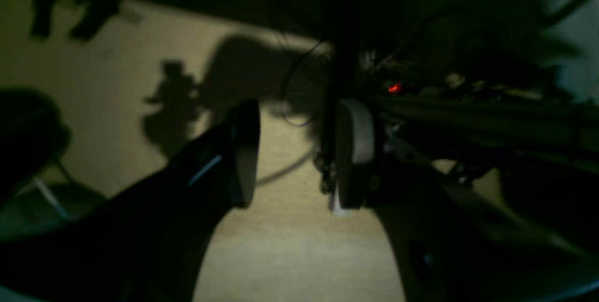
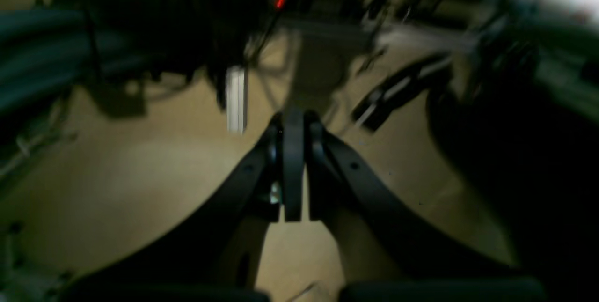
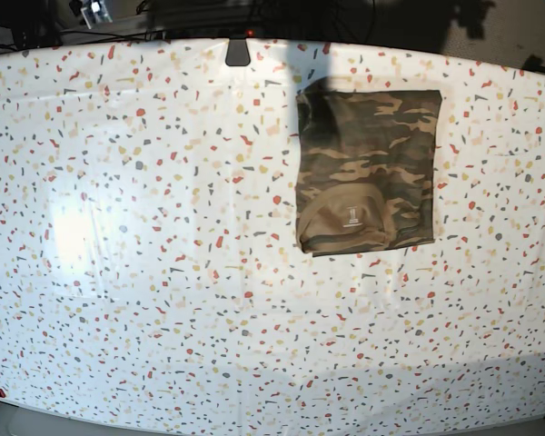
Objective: Fold the T-shirt properly
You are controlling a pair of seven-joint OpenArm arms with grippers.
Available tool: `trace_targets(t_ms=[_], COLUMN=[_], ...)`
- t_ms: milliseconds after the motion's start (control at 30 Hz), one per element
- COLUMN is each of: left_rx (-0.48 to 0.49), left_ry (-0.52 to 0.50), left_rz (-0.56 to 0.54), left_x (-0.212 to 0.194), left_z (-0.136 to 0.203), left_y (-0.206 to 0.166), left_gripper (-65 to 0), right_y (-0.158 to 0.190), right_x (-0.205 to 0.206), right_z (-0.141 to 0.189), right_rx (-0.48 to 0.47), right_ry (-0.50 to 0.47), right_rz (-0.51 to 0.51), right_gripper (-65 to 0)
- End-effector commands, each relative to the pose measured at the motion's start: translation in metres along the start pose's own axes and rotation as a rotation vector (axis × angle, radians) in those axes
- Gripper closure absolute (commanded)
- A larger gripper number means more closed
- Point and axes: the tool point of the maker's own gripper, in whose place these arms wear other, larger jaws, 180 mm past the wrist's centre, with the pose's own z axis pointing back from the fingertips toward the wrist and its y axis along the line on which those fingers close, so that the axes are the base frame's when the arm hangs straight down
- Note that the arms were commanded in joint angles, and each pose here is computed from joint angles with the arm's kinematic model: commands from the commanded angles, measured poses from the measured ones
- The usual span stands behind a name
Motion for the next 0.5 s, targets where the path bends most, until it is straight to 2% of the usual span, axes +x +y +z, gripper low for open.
trace_targets(t_ms=[0,133,233,467], left_rx=[0.008,0.019,-0.015,-0.115], left_ry=[0.006,0.128,0.217,0.361], left_rz=[0.007,0.030,0.029,0.063], left_x=[-0.006,-0.051,-0.082,-0.141], left_z=[0.004,-0.012,-0.031,-0.077], left_y=[0.006,0.012,0.001,-0.034], left_gripper=[-26.0,-26.0,-26.0,-26.0], right_y=[0.001,0.004,0.000,-0.041], right_x=[-0.013,-0.058,-0.086,-0.124], right_z=[-0.003,-0.031,-0.050,-0.103], right_rx=[0.015,0.066,0.089,0.101], right_ry=[0.029,0.103,0.157,0.292], right_rz=[-0.014,-0.118,-0.164,-0.253], right_gripper=[0.0,0.0,0.0,0.0])
